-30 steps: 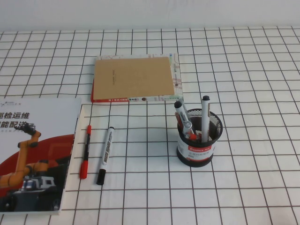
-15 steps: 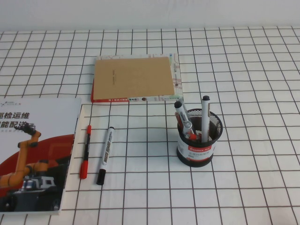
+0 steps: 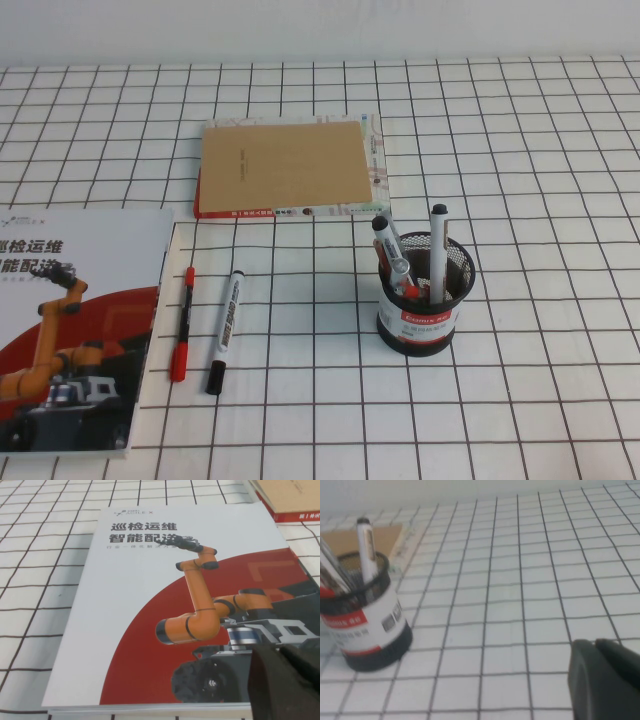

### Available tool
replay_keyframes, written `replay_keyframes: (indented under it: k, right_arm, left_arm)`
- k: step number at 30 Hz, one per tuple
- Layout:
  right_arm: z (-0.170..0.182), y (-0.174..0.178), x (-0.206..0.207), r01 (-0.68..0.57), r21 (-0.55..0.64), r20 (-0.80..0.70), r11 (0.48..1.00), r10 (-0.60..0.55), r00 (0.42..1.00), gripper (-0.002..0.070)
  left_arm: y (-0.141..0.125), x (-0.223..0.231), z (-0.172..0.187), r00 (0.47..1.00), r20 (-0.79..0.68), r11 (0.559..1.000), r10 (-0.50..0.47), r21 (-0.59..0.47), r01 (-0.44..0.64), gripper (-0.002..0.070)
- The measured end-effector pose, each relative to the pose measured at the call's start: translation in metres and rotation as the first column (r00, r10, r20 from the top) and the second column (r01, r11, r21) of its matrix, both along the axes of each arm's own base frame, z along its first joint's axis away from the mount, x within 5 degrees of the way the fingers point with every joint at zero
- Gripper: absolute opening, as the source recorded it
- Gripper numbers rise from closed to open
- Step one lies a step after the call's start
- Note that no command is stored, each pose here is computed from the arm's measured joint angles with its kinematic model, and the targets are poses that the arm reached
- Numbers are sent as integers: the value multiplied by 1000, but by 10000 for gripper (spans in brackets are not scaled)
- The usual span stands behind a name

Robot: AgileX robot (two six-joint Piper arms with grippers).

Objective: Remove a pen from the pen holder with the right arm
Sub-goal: 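Take a marker out of the pen holder and lay it on the table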

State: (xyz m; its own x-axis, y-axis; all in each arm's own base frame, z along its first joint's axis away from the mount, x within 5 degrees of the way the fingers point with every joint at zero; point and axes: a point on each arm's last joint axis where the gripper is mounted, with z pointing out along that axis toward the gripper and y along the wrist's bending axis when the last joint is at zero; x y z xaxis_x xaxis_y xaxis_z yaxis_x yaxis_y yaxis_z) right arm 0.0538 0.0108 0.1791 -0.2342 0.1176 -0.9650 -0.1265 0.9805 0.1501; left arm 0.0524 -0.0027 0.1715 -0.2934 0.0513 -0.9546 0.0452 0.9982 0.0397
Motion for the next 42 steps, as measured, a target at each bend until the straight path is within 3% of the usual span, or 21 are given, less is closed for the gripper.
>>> replay_keyframes:
  k: [4, 10, 17, 22, 28, 33, 42]
  right_arm:
    - [8, 2, 1, 6, 182, 62, 983, -18, 998, -16]
    - [19, 0, 2, 19, 446, 120, 895, -81, 990, -16]
    - [22, -2, 2, 27, 512, 139, 858, -113, 984, -16]
    - [22, 2, 2, 11, 569, 92, 822, -77, 993, -16]
    - [53, 13, 0, -57, 571, 24, 819, 53, 998, -16]
    - [74, 23, 12, -61, 502, -152, 863, 158, 976, -16]
    - [87, 35, 59, -63, 358, -503, 932, 249, 828, -16]
  left_arm:
    - [0, 0, 0, 1000, 0, 1000, 0, 0, 0, -4]
    - [0, 0, 0, 1000, 0, 1000, 0, 0, 0, -4]
    - [0, 0, 0, 1000, 0, 1000, 0, 0, 0, -4]
    - [0, 0, 0, 1000, 0, 1000, 0, 0, 0, -4]
    - [0, 0, 0, 1000, 0, 1000, 0, 0, 0, -4]
    - [0, 0, 0, 1000, 0, 1000, 0, 0, 0, -4]
    - [0, 0, 0, 1000, 0, 1000, 0, 0, 0, -4]
